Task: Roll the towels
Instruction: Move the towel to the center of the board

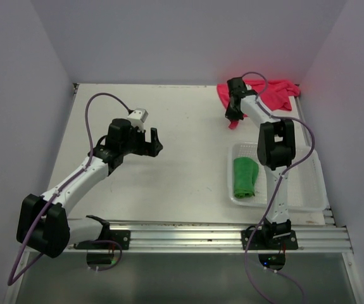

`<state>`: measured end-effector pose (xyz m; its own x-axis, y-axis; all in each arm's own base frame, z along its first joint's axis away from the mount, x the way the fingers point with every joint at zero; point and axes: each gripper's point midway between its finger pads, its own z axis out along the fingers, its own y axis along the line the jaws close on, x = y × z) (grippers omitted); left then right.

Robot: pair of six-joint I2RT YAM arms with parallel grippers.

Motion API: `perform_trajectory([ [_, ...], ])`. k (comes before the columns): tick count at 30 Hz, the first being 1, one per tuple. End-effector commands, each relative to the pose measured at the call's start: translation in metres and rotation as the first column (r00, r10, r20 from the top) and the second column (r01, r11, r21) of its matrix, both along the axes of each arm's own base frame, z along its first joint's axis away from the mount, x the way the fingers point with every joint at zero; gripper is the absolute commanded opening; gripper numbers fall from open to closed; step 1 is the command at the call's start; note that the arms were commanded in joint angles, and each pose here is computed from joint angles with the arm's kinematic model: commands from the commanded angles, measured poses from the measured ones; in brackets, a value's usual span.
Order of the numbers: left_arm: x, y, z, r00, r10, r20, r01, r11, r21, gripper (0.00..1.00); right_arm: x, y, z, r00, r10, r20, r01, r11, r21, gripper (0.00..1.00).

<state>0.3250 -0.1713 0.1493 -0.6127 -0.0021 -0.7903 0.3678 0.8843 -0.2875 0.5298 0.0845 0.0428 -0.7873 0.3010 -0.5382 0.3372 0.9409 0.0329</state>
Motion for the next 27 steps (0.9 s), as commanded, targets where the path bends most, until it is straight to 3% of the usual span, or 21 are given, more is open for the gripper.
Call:
perform_trajectory([
  [1,0.009,-0.007,0.02,0.998,-0.022,0.063,0.024,0.999,-0.031,1.0,0.007,0.047,0.09,0.973,0.163,0.165,-0.173,0.984,0.051,0.0],
  [8,0.009,0.004,0.034,0.994,0.023,0.108,-0.019,0.999,-0.037,1.0,-0.035,0.163,0.11,0.889,0.415,0.193,-0.436,0.897,0.08,0.0],
  [16,0.01,0.037,0.051,0.968,0.173,0.179,-0.177,0.984,0.002,1.0,-0.088,0.264,0.087,0.825,0.543,0.156,-0.563,0.811,0.157,0.0],
  [21,0.008,0.07,0.078,0.904,0.321,0.284,-0.335,0.942,0.001,1.0,-0.104,0.309,0.067,0.818,0.553,0.157,-0.575,0.777,0.258,0.0],
  [27,0.0,0.093,0.104,0.836,0.408,0.367,-0.425,0.904,-0.037,0.99,-0.121,0.38,0.058,0.766,0.612,0.197,-0.635,0.674,0.376,0.0],
])
